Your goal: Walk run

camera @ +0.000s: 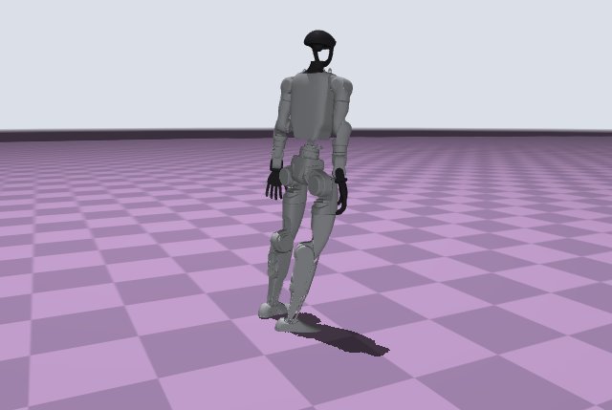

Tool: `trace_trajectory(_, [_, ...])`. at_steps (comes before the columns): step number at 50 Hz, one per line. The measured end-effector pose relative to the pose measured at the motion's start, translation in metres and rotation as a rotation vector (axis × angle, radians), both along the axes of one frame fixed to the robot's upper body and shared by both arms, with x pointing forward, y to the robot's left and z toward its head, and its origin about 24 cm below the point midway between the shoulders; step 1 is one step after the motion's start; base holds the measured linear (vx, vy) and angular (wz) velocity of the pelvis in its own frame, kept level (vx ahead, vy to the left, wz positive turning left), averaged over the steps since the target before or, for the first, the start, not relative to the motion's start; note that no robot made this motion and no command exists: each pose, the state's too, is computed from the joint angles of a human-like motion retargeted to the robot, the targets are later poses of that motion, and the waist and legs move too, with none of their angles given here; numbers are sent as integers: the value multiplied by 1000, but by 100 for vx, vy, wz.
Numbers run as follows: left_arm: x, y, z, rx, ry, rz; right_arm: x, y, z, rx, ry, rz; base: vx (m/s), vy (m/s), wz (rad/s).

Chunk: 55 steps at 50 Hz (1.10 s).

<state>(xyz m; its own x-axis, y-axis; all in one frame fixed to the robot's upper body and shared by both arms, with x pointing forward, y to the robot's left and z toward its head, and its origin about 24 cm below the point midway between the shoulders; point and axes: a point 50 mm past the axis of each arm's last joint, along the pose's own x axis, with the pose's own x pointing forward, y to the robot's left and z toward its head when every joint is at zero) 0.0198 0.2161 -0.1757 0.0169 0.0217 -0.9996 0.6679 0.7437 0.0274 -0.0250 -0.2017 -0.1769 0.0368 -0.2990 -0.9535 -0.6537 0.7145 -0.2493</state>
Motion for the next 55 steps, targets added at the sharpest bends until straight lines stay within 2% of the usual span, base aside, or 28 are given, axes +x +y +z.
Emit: trace_trajectory(55, [1, 10, 2, 29, 11, -51, 4, -6, 1, -3, -5, 87, 0, 0, 0])
